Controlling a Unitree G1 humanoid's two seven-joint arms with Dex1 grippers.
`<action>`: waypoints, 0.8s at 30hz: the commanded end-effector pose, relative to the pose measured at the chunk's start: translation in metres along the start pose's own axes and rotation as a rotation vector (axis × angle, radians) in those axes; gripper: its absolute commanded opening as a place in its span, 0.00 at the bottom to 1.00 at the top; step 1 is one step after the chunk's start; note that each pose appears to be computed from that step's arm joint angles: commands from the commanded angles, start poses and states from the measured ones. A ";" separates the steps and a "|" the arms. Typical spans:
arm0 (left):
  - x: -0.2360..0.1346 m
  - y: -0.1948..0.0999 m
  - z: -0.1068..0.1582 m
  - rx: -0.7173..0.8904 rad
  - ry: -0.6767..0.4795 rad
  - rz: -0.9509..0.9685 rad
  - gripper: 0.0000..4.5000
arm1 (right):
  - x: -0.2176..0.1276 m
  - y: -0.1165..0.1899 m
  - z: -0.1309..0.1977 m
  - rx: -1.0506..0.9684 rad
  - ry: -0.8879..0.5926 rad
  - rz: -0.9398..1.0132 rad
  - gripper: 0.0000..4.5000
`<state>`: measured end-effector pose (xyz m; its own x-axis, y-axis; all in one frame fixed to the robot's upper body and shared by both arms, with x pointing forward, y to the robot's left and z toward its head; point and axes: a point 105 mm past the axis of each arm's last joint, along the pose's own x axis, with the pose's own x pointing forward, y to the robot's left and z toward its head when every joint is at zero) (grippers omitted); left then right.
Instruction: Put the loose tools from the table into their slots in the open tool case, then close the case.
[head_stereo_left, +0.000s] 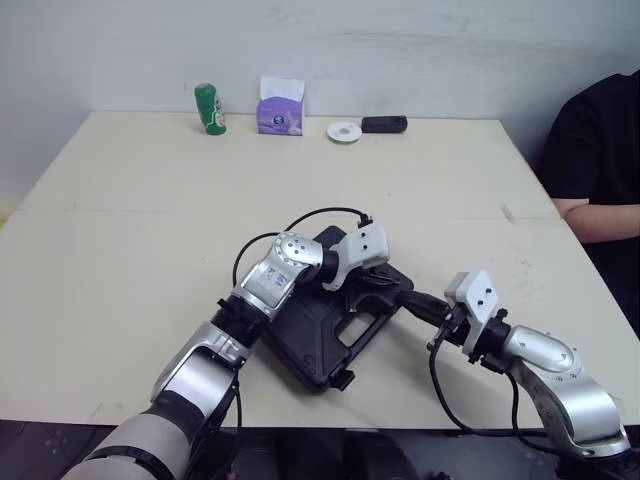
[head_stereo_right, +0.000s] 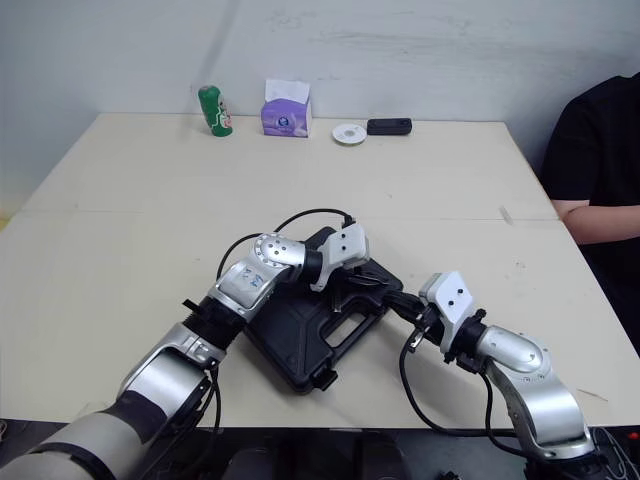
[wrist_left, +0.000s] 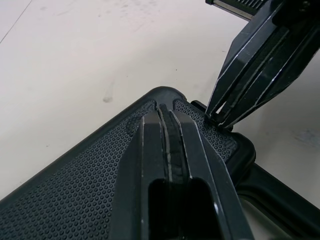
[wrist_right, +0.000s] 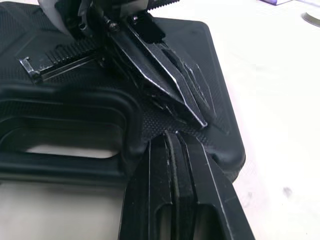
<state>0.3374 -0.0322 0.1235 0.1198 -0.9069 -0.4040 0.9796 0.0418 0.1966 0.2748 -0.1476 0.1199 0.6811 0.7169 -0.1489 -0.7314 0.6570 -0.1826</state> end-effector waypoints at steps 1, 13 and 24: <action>0.000 -0.026 -0.096 -0.191 0.316 -0.029 0.00 | -0.001 0.001 0.004 -0.015 -0.019 0.003 0.01; -0.020 -0.022 -0.034 0.021 0.027 -0.062 0.00 | -0.042 0.004 0.013 -0.045 -0.014 0.028 0.01; -0.089 -0.058 0.037 0.263 -0.311 -0.168 0.00 | -0.063 0.024 0.010 -0.113 -0.063 0.101 0.01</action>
<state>0.2790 0.0323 0.1693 -0.0742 -0.9774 -0.1982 0.9262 -0.1412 0.3497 0.2205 -0.1792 0.1225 0.6251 0.7622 -0.1682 -0.7758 0.5831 -0.2411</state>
